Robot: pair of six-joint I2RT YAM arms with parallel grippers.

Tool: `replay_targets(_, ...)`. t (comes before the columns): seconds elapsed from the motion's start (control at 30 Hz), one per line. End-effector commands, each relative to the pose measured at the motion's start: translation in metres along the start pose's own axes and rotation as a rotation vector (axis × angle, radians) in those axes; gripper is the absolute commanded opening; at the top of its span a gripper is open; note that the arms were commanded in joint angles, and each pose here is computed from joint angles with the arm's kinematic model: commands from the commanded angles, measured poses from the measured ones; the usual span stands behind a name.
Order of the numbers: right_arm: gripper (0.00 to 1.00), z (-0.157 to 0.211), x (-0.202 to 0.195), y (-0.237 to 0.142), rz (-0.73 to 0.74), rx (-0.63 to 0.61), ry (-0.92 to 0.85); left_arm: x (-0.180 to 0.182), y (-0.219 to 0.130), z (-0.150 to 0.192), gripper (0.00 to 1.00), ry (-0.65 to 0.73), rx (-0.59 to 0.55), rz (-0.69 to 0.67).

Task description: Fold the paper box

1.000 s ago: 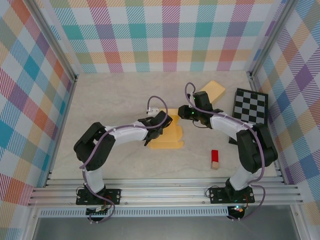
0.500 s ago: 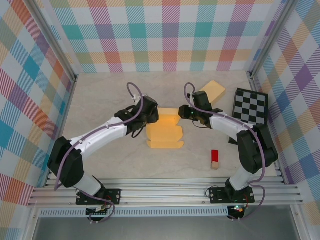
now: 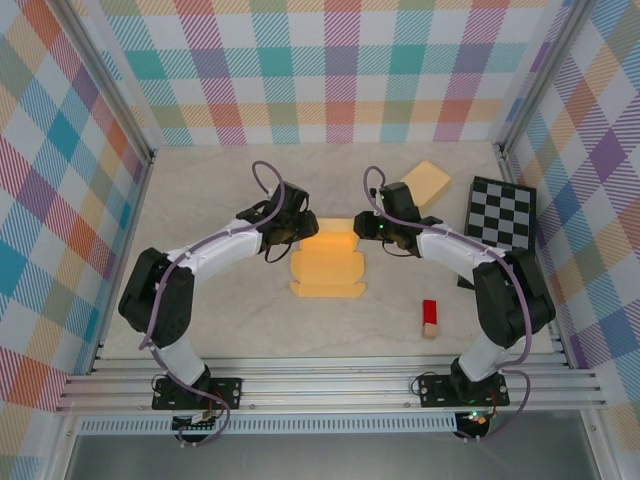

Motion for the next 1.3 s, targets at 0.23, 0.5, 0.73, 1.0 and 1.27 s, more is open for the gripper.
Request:
replay_targets(0.23,0.18,0.006,0.003,0.000,0.026,0.045,-0.035,0.012,0.009,-0.007,0.12,-0.056,-0.014,0.022)
replay_targets(0.5,0.18,0.003,0.008,0.002,0.030,0.060,-0.051,0.030,0.022,0.006,0.02,-0.033,0.019,-0.047)
replay_targets(0.73,0.18,0.010,-0.001,-0.001,0.158,0.063,0.016,0.021,-0.011,-0.010,0.41,-0.011,0.006,-0.073)
replay_targets(1.0,0.19,0.010,-0.004,-0.009,0.228,0.030,0.054,0.063,-0.073,0.015,0.64,-0.163,0.045,-0.242)
replay_targets(1.27,0.19,0.009,-0.001,-0.008,0.226,0.030,0.055,0.088,-0.047,0.098,0.64,-0.351,0.139,0.058)
Point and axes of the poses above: each hand's point on the last joint's axis, 136 mm out from that joint toward the fingers, its own y axis out along the fingers, its own x axis along the line the jaws close on, z = x × y, the point moved 7 cm from there along -y, back along the fingers, and after that the axes turned 6 degrees about -y, right-handed, at the moved point
